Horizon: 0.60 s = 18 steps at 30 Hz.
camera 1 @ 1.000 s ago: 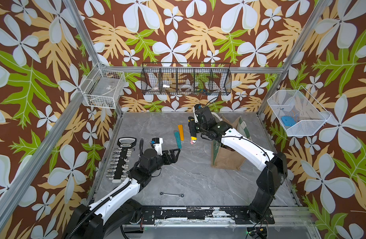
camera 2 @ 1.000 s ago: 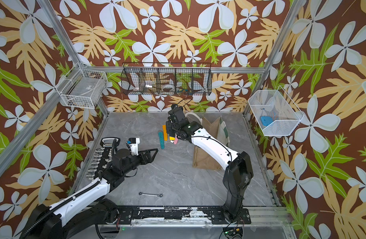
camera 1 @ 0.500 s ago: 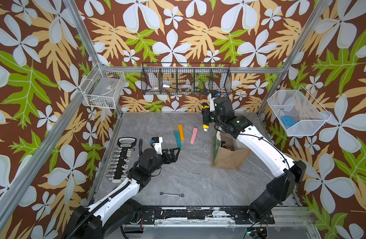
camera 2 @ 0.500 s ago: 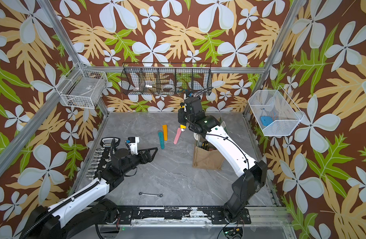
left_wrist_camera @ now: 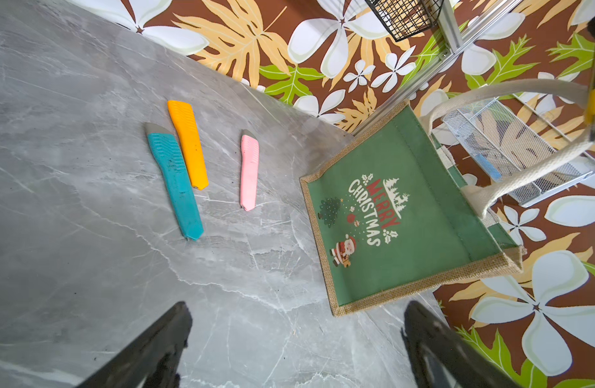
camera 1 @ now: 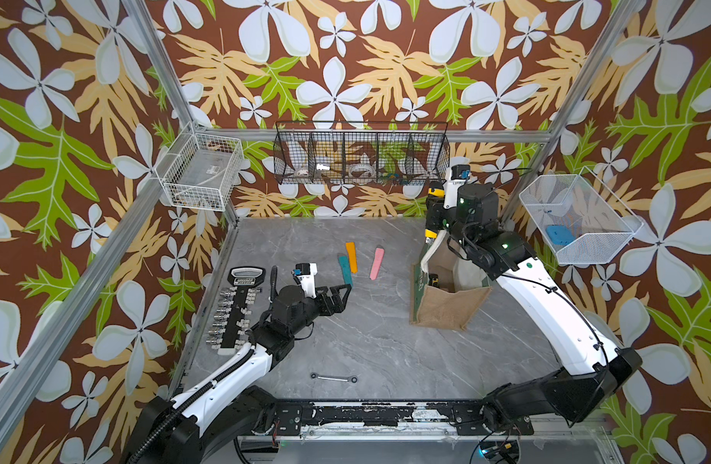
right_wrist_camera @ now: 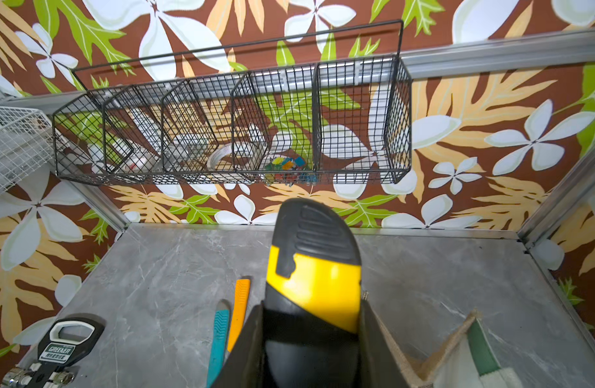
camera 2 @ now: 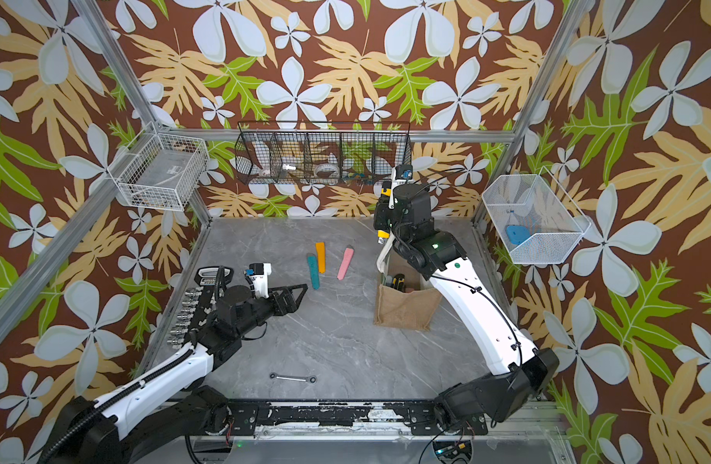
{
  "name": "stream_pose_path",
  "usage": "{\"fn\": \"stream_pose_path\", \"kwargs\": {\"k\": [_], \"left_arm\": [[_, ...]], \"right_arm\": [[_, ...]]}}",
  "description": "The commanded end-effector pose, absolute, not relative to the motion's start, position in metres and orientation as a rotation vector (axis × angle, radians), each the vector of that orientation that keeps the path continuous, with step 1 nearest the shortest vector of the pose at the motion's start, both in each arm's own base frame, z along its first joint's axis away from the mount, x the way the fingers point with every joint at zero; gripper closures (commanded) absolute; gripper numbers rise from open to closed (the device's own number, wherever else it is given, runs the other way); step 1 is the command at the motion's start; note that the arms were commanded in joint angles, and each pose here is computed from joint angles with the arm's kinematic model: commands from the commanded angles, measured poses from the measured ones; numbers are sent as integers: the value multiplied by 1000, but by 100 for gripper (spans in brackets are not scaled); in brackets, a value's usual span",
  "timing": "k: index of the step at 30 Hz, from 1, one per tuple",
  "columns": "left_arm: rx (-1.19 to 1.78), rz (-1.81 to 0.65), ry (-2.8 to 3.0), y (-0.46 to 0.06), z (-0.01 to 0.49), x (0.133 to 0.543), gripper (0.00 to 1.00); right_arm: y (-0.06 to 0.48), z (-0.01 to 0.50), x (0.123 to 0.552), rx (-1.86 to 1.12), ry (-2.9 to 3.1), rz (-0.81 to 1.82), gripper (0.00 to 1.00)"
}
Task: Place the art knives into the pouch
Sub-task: Place the utility knife in the pouch.
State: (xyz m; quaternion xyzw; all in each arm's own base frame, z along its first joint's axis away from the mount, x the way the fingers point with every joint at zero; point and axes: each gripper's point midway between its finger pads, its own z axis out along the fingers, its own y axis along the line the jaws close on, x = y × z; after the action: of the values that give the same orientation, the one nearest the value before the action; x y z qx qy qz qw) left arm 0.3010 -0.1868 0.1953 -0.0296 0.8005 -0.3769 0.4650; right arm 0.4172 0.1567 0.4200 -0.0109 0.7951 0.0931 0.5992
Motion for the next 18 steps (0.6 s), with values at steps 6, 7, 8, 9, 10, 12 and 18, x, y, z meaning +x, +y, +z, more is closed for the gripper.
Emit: {"fn": "stream_pose_path", "kwargs": {"k": [6, 7, 8, 9, 10, 12, 18], "left_arm": [[-67, -949, 1944, -191, 201, 305, 0], [-68, -952, 1943, -191, 201, 305, 0], [-66, -953, 1945, -191, 200, 305, 0], [-67, -954, 1946, -192, 200, 305, 0], [-67, -952, 1947, -191, 200, 305, 0], [-68, -953, 1950, -192, 198, 305, 0], [-70, -959, 1952, -194, 197, 307, 0]], "right_arm": [[133, 462, 400, 17, 1725, 168, 79], [131, 466, 397, 19, 1715, 173, 79], [131, 469, 394, 20, 1704, 179, 79], [129, 472, 392, 25, 1693, 182, 79], [127, 474, 389, 29, 1686, 181, 79], [122, 474, 386, 44, 1684, 167, 80], [112, 438, 390, 81, 1737, 113, 81]]}}
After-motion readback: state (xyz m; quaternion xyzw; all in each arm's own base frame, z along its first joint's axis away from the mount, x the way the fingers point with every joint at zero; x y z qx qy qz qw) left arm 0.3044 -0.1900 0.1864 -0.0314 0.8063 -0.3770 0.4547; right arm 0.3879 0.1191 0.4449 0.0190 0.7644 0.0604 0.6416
